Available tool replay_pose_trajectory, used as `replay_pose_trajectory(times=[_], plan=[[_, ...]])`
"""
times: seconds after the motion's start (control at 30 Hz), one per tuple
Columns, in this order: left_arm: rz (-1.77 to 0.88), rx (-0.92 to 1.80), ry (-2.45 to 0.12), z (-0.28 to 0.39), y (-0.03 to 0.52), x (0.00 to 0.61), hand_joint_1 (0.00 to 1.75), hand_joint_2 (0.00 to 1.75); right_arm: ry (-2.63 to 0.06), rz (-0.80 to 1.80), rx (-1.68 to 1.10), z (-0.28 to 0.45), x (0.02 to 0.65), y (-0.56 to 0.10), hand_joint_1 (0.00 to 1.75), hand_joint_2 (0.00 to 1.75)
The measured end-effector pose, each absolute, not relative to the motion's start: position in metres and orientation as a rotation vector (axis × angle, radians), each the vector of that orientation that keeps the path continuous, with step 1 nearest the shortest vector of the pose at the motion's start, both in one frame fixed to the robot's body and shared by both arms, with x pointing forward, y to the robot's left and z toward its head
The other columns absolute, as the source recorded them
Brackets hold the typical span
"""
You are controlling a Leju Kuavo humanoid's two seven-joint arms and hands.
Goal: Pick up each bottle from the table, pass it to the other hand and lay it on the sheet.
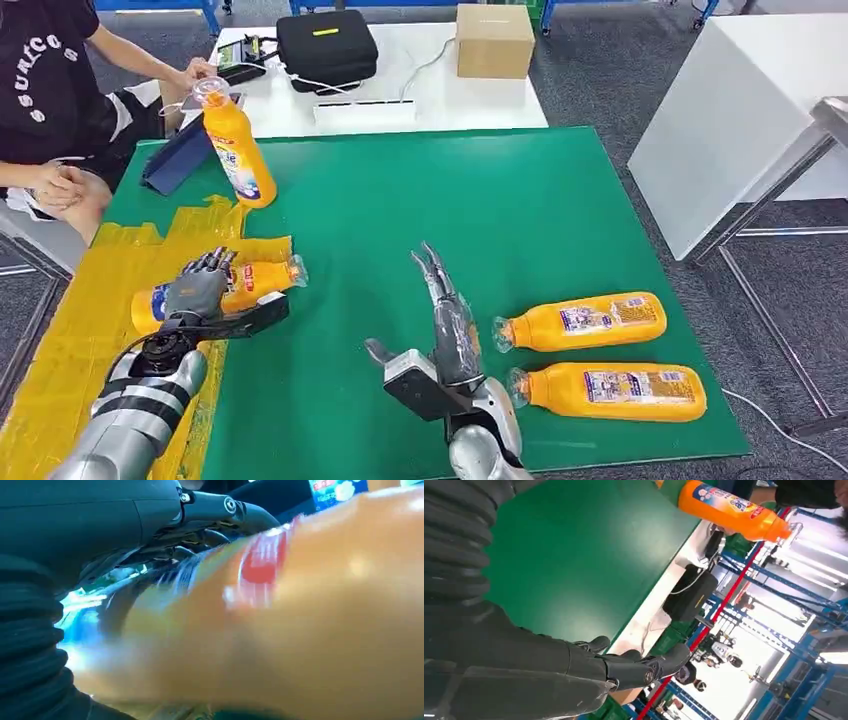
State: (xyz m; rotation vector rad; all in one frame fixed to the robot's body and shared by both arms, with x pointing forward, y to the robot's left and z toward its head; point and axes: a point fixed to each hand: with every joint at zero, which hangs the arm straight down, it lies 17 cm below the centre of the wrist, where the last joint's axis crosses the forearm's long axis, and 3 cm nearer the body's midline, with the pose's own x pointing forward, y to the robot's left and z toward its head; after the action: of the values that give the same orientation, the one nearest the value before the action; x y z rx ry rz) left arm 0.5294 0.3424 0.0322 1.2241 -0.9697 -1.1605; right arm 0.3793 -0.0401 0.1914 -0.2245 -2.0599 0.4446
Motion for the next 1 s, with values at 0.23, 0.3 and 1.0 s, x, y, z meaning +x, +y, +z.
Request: replay_pose_trajectory(times=[0.23,0.3,1.0], plan=[[-1.141,1.214,-0.938,0.025,0.349,0.528,0.00,1.75,-2.050,0.451,-0.218,0.188,0.380,-0.039,0.00,1.75],[-1.112,1.213,-0.965,0.027,0.350,0.528,0.00,1.75,-2.048,0.449,-0.216,0.187,0.380,-0.039,0.00,1.75],[-0.325,0.159,-1.854,0.129,0.281,0.437,0.00,1.75,-2.071,0.418,-0.218,0.182,0.378,-0.051,0.00,1.75]])
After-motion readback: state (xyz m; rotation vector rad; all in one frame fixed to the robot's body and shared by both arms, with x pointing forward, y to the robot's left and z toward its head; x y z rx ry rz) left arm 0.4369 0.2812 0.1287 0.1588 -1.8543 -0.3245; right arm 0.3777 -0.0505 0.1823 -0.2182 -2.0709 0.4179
